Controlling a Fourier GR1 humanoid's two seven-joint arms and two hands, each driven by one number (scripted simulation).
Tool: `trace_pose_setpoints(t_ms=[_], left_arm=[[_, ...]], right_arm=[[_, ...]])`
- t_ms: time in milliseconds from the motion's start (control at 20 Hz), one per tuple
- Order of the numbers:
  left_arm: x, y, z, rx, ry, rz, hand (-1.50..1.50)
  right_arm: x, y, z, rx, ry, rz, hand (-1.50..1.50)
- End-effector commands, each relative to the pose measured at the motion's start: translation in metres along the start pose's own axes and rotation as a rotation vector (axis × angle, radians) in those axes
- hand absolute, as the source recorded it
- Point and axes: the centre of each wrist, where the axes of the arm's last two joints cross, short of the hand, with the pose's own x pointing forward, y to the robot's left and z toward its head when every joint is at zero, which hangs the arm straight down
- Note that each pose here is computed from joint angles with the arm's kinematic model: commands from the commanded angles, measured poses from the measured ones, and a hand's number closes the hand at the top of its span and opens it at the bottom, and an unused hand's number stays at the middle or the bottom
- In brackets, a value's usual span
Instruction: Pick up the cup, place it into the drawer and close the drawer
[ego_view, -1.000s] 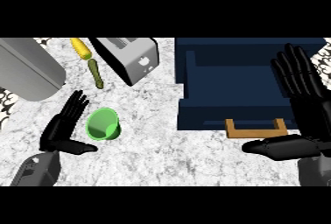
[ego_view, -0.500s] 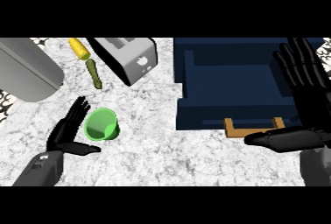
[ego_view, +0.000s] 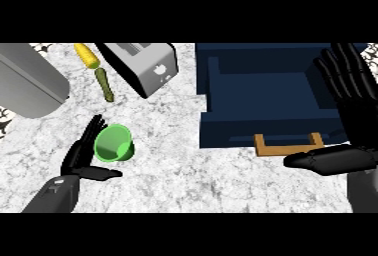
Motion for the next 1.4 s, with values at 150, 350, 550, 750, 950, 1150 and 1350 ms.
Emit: trace_pose_setpoints(t_ms=[150, 350, 550, 750, 950, 1150, 1350], left_arm=[[0.003, -0.004, -0.009, -0.049, -0.099, 0.032, -1.50], [0.002, -0.007, -0.010, -0.056, -0.110, 0.045, -1.50], [-0.007, -0.016, -0.001, -0.083, -0.109, 0.086, -1.50], [-0.001, -0.027, -0.018, -0.145, -0.102, 0.193, -1.50], [0.007, -0.028, -0.028, -0.166, -0.213, 0.146, 1.50], [0.006, -0.025, -0.024, -0.033, -0.336, -0.034, 1.50], [0.013, -0.052, -0.047, -0.002, -0.405, 0.066, 1.50]], right_arm=[[0.007, -0.010, -0.004, -0.005, -0.005, -0.013, -1.50], [0.002, -0.009, -0.003, 0.001, 0.007, 0.002, -1.50], [0.004, -0.007, -0.004, 0.028, -0.002, 0.017, -1.50], [-0.006, -0.003, -0.003, 0.016, 0.004, 0.000, -1.50], [-0.004, 0.005, -0.003, -0.004, 0.001, 0.006, -1.50], [0.002, -0.004, -0.009, 0.000, 0.010, 0.026, -1.50], [-0.006, -0.013, 0.002, 0.003, 0.003, 0.022, -1.50]])
